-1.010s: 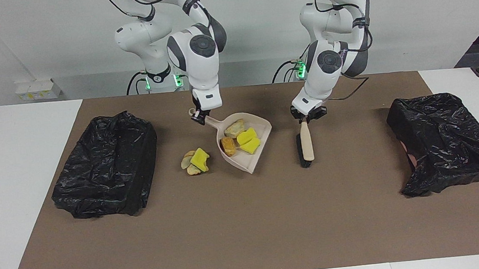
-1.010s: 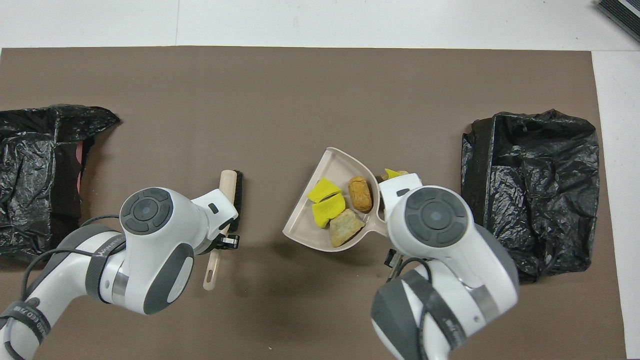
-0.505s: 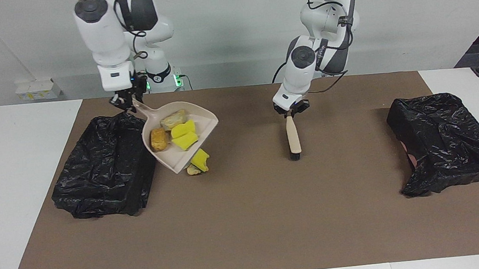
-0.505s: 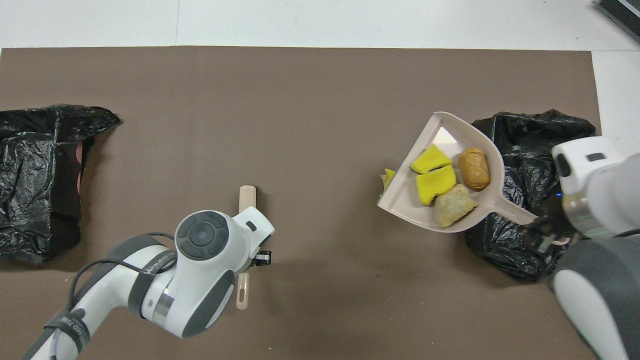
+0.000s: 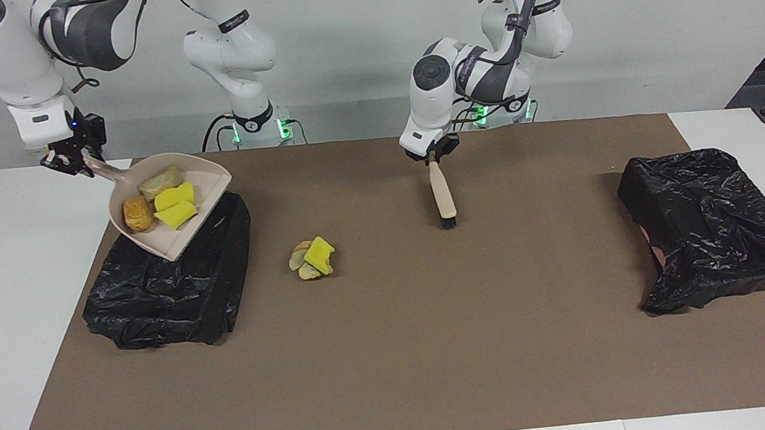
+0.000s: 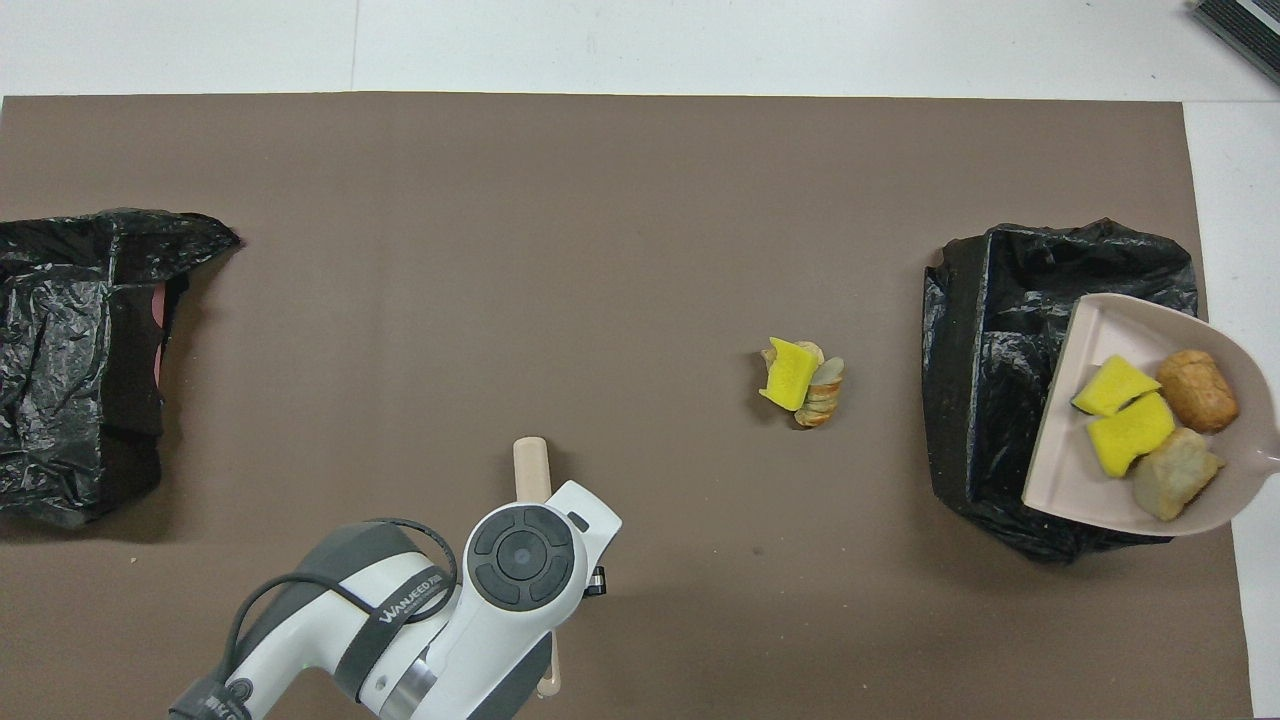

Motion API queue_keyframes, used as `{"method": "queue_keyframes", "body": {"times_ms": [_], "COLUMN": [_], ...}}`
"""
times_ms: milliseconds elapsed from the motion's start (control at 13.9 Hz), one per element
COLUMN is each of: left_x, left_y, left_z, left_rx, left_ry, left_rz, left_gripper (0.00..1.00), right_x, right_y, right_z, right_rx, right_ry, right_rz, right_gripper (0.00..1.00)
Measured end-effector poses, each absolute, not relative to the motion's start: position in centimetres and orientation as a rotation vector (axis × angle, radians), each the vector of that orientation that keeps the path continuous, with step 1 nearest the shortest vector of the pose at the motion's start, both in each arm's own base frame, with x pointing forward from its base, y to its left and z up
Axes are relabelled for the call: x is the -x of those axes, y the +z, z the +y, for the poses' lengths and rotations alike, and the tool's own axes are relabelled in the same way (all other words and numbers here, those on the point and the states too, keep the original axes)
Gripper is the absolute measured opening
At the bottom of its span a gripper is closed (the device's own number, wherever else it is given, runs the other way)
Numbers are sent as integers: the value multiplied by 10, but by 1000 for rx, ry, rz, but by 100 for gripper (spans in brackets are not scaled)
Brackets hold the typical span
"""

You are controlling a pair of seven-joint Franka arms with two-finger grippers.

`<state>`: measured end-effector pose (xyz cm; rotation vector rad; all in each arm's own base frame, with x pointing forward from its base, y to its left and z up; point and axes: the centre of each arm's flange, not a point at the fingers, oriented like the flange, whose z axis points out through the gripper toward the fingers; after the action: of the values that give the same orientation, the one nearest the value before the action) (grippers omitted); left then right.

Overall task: Sweep and dump trash in bin
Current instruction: 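Tip the dustpan with the right gripper while the left gripper drops the brush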

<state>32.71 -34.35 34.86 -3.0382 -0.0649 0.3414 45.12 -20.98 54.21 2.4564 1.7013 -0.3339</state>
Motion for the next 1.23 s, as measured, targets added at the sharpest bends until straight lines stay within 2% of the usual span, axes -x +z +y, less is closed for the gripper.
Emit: {"method": "queue_keyframes", "body": {"times_ms": [289, 505, 794, 1227], "left_x": [-331, -335, -363, -451], "left_y": [349, 349, 355, 411], "left_z": [-339, -335, -314, -262], "left_rx": [3042, 3039, 3056, 3172], "left_ry": [351, 358, 347, 213], "left_rz": [-94, -110, -209, -233], "left_gripper": [26, 53, 99, 100], "right_x": [-471, -495, -508, -514], "right_y": [527, 528, 529, 540], "right_z": [-219, -180, -146, -126], "right_rx": [-2042, -1748, -1518, -1374], "right_ry": [-547, -651, -771, -872], "right_rz": [1943, 2054, 2084, 2059], "right_gripper": [32, 32, 32, 32]}}
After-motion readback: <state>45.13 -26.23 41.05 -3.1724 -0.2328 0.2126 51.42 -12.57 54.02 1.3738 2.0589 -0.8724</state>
